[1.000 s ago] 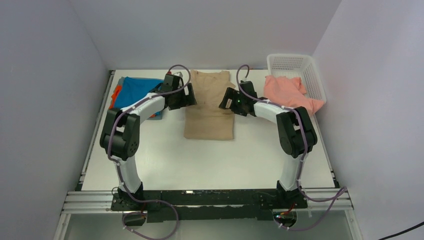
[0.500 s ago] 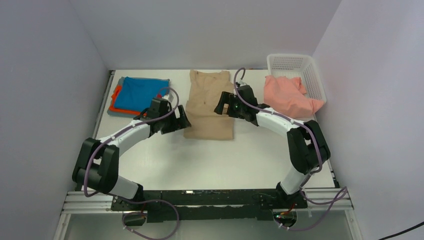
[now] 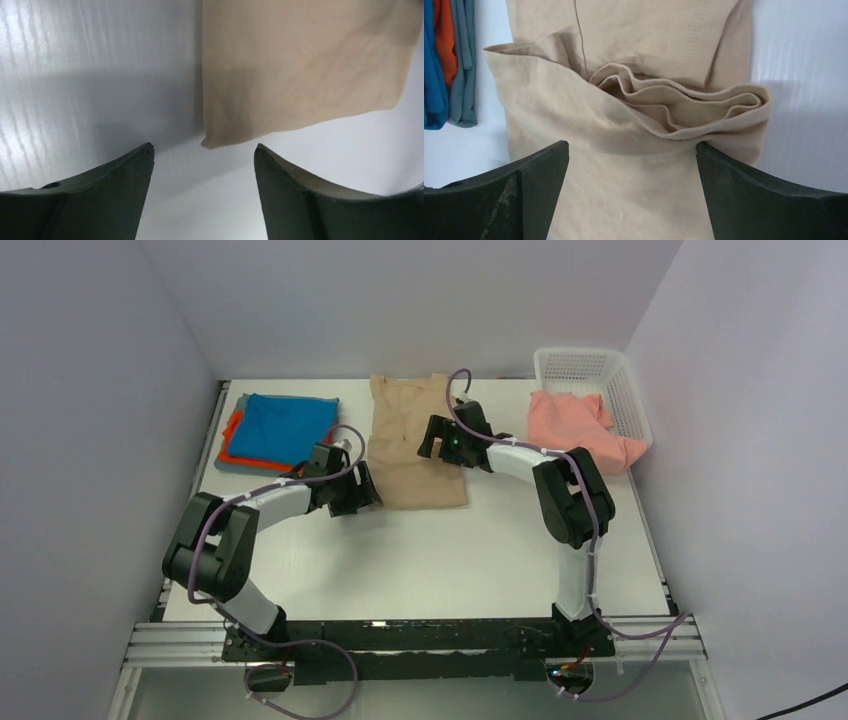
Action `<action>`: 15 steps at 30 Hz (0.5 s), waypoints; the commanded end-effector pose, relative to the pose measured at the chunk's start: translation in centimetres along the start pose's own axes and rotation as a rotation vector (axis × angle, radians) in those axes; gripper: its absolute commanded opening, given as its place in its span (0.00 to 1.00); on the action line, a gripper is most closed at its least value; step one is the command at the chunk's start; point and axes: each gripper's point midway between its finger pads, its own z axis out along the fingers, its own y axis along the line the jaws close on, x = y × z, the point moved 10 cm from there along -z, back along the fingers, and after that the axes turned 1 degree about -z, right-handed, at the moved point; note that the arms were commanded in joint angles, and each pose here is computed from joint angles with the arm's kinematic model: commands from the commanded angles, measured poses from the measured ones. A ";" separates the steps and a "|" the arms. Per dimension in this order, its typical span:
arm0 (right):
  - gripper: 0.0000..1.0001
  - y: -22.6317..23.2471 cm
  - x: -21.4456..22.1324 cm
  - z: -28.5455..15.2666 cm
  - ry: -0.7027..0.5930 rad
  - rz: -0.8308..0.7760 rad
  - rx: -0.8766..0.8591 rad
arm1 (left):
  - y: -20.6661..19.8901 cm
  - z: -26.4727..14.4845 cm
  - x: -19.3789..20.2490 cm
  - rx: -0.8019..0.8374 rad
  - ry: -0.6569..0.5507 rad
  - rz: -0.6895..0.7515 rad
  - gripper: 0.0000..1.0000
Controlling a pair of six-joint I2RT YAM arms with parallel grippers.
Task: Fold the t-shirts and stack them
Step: Fold the folded rectangular tshirt in 1/3 of the way
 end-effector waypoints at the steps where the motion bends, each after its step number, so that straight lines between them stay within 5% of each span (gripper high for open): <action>1: 1.00 1.2 -2.2 -0.9 -0.092 0.001 -0.015 | 0.2 1.7 0.0 -0.010 0.021 -0.006 0.71; 9: 1.00 2.2 -2.5 -2.4 -0.103 -0.024 -0.094 | -0.4 3.8 0.5 0.006 0.071 -0.013 0.45; 15: 1.00 2.0 -2.5 0.0 -0.069 -0.020 -0.105 | -0.4 4.0 1.6 -0.093 0.091 0.012 0.06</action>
